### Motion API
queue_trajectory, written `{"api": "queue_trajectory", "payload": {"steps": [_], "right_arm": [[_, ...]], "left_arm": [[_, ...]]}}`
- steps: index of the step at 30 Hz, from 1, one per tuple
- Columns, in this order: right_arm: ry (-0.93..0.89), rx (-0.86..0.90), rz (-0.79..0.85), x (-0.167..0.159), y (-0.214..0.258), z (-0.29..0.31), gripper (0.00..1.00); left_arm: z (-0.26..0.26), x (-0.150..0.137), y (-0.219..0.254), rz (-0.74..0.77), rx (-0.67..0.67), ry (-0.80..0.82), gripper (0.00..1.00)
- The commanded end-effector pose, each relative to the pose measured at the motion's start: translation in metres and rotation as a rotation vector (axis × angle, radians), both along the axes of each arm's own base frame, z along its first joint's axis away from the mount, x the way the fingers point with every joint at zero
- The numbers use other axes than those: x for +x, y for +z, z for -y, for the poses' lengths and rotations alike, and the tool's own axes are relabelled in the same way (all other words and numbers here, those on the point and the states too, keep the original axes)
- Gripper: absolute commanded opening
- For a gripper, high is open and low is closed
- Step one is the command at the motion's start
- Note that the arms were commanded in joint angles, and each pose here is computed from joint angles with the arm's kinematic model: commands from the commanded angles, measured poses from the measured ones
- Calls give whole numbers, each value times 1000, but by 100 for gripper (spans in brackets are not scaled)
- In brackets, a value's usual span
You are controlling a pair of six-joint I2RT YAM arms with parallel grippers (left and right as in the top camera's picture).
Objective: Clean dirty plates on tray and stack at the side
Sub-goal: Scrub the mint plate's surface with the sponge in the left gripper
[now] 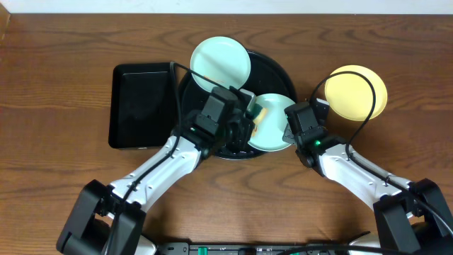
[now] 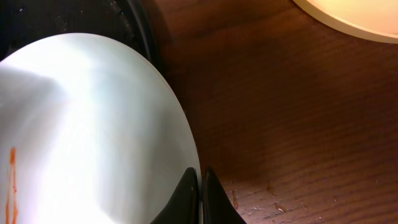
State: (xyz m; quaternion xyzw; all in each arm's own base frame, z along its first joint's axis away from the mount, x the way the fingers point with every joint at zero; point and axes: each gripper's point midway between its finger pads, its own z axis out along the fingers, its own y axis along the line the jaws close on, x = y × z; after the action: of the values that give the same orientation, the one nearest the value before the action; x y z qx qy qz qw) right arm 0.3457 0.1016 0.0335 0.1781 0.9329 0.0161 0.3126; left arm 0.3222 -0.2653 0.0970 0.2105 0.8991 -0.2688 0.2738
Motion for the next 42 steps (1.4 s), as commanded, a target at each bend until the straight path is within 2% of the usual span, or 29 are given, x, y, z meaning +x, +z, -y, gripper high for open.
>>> {"api": "queue_trajectory", "payload": {"steps": [1, 10, 28, 42], "right_arm": [[-20, -9, -13, -4, -6, 5, 1], [-19, -10, -14, -4, -6, 5, 1], [-8, -17, -15, -4, -6, 5, 1], [-8, -18, -15, -4, -6, 5, 1]], "left_arm": [[1, 13, 8, 73, 43, 40, 8], [7, 25, -11, 90, 56, 53, 8], [24, 9, -48, 2, 70, -14, 8], [26, 15, -64, 5, 81, -7, 8]]}}
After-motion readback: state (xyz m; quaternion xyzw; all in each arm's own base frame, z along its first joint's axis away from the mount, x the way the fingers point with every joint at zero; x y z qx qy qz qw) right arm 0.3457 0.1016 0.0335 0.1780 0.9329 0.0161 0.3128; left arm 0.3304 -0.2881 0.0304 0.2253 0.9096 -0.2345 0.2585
